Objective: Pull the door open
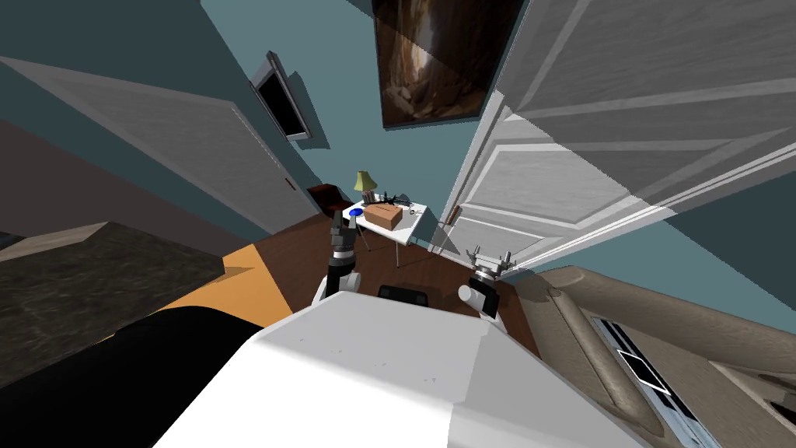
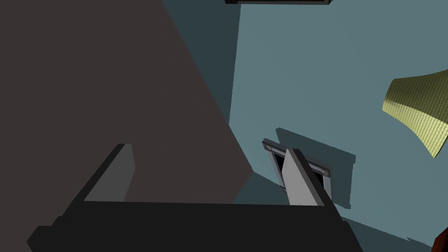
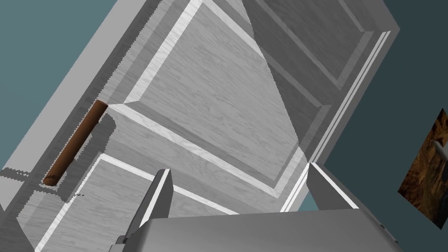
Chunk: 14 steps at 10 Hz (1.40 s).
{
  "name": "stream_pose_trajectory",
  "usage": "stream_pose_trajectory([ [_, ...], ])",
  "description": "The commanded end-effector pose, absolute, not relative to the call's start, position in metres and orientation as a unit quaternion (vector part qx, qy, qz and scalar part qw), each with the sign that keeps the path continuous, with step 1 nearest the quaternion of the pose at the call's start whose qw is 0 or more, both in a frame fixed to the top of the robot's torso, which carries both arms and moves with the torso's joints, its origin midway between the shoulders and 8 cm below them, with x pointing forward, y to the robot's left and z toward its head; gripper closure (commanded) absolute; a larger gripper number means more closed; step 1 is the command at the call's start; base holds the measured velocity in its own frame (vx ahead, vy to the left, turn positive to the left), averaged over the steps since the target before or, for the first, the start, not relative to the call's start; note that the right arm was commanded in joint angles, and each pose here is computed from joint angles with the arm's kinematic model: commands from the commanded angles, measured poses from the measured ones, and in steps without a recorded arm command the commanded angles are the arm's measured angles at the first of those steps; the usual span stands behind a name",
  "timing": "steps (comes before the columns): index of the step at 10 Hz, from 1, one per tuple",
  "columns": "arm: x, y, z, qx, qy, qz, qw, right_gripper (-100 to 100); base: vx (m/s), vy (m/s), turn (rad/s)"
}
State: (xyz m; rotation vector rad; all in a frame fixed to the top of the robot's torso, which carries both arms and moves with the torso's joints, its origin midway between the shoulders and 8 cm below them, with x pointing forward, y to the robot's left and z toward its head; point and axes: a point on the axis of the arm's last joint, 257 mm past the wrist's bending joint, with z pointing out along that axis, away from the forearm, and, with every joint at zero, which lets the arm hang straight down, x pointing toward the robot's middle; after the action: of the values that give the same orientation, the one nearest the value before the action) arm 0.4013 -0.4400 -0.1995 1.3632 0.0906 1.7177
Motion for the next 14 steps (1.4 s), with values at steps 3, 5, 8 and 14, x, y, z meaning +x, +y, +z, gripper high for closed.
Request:
stream_pose_trajectory([
  [3, 0.398, -0.461, -0.228, 0.576, -0.007, 0.693, 0.433, -100, 0.067, -0.07, 0.197],
  [5, 0.395, -0.472, -0.242, 0.586, -0.031, 0.691, 0.422, -100, 0.061, -0.079, 0.187],
  [8, 0.389, -0.488, -0.263, 0.6, -0.069, 0.685, 0.407, -100, 0.057, -0.079, 0.219],
  [14, 0.376, -0.512, -0.296, 0.616, -0.13, 0.675, 0.384, -100, 0.043, -0.06, 0.174],
])
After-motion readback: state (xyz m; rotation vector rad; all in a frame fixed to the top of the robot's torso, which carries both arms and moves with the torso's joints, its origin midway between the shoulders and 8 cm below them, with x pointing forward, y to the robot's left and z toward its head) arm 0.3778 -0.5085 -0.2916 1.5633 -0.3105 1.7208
